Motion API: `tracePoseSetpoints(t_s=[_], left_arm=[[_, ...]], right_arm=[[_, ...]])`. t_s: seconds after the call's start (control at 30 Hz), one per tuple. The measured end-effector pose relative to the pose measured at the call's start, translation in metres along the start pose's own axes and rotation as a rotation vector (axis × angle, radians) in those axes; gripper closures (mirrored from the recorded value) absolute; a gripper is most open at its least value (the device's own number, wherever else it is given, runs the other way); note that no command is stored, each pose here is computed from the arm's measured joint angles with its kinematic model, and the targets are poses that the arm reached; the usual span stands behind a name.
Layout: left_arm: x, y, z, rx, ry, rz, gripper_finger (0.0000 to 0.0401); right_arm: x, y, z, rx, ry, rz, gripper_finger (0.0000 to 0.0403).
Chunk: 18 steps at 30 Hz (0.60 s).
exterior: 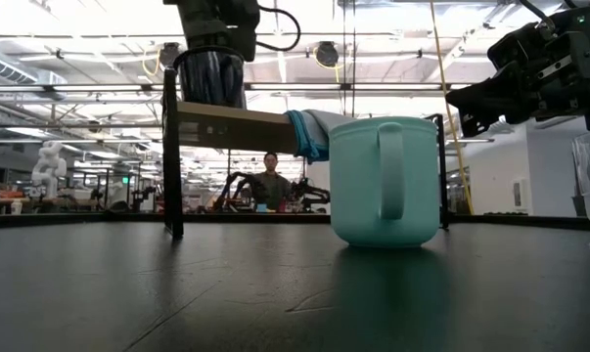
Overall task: Stack small to large cups/mugs on shelf
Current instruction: Put the dark blue mug to the left on the shelf
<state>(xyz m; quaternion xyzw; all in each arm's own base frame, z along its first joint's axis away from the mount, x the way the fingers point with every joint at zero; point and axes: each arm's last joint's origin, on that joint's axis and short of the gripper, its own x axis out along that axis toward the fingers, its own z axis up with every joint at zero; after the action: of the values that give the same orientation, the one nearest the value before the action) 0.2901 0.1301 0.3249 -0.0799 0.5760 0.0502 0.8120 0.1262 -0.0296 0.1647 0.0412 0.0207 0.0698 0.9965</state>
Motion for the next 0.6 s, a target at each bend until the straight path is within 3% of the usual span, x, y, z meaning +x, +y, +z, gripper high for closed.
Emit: tracePoseSetpoints(t_s=[0.17,0.47,0.6], left_arm=[[0.0,0.0003,0.0002,-0.012,-0.002,0.0,0.0363],[-0.0021,0.0001,0.0,-0.017,-0.004,0.01,0.0388],[-0.002,0.0005,0.0002,-0.017,-0.005,0.016,0.0362]], right_arm=[[0.0,0.0,0.0,0.0,0.0,0.0,0.0403],[0.0,0.0,-0.0002,0.0,0.001,0.0,0.0403],[0.0,0.0,0.0,0.0,0.0,0.0,0.0403]])
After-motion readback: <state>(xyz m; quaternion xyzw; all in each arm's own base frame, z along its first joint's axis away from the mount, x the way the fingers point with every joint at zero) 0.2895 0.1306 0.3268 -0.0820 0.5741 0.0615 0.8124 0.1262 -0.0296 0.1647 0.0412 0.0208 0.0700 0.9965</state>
